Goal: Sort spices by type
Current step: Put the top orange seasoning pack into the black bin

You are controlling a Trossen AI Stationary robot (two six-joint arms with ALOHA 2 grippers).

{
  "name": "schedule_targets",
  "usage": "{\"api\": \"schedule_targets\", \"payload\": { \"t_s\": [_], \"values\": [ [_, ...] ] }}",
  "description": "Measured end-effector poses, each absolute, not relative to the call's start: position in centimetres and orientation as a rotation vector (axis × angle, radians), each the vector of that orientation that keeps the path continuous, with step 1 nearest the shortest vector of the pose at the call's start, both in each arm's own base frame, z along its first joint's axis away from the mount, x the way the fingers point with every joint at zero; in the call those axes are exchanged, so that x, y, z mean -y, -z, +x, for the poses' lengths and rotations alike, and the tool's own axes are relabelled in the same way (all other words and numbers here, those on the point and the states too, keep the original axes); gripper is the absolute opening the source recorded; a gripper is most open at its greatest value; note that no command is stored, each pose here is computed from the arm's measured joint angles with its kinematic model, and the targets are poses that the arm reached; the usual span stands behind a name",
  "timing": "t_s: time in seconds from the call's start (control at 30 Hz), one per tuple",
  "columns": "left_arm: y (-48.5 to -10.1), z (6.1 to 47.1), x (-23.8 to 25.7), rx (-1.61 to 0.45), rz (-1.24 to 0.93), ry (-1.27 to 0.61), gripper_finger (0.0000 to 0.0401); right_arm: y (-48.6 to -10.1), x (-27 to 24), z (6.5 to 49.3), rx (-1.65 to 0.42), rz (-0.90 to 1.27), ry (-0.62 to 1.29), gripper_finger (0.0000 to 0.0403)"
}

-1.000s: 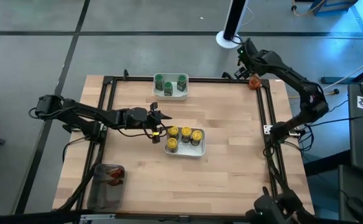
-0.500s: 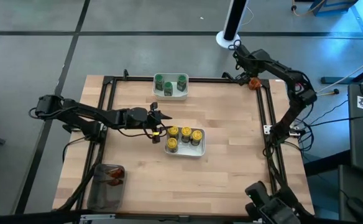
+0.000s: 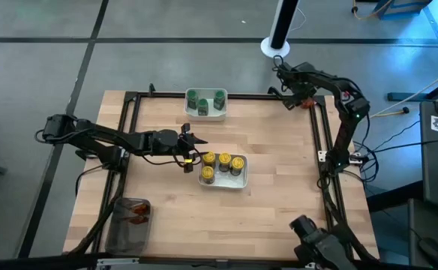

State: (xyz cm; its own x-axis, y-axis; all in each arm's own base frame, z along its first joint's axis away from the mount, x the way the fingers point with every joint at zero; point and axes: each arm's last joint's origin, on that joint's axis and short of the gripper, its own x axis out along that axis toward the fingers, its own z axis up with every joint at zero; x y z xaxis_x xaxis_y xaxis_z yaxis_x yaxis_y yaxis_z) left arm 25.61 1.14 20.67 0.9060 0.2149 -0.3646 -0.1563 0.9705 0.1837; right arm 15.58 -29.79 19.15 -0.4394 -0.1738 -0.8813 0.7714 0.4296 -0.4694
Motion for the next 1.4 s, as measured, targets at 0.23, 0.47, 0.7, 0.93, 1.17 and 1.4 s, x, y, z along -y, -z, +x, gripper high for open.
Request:
{"api": "schedule_targets", "payload": {
  "t_s": [0.23,0.47,0.7,0.93,1.17,1.4],
  "values": [
    [-20.7,25.6,-1.1,-0.393,0.153,-0.192,0.0169,-18.8,29.8,15.7,-1.694,0.534,1.15,0.0126],
    [-20.7,25.6,-1.1,-0.393,0.155,-0.192,0.0169,-18.8,29.6,16.1,-1.716,0.503,1.09,0.001],
    [-20.7,25.6,-1.1,-0.394,0.155,-0.192,0.0169,-19.5,27.5,19.3,-1.729,0.35,0.962,0.0005],
    [-20.7,25.6,-1.1,-0.394,0.155,-0.192,0.0169,-23.2,22.3,23.2,-1.628,0.132,0.88,0.0003],
    [-20.7,25.6,-1.0,-0.391,0.147,-0.19,0.0169,-27.3,15.7,25.5,-1.453,-0.007,0.78,0.0002],
    [-21.0,25.8,-0.3,-0.349,0.142,-0.164,0.0169,-29.4,9.5,27.0,-1.315,-0.086,0.686,0.0002]
  ]
}}
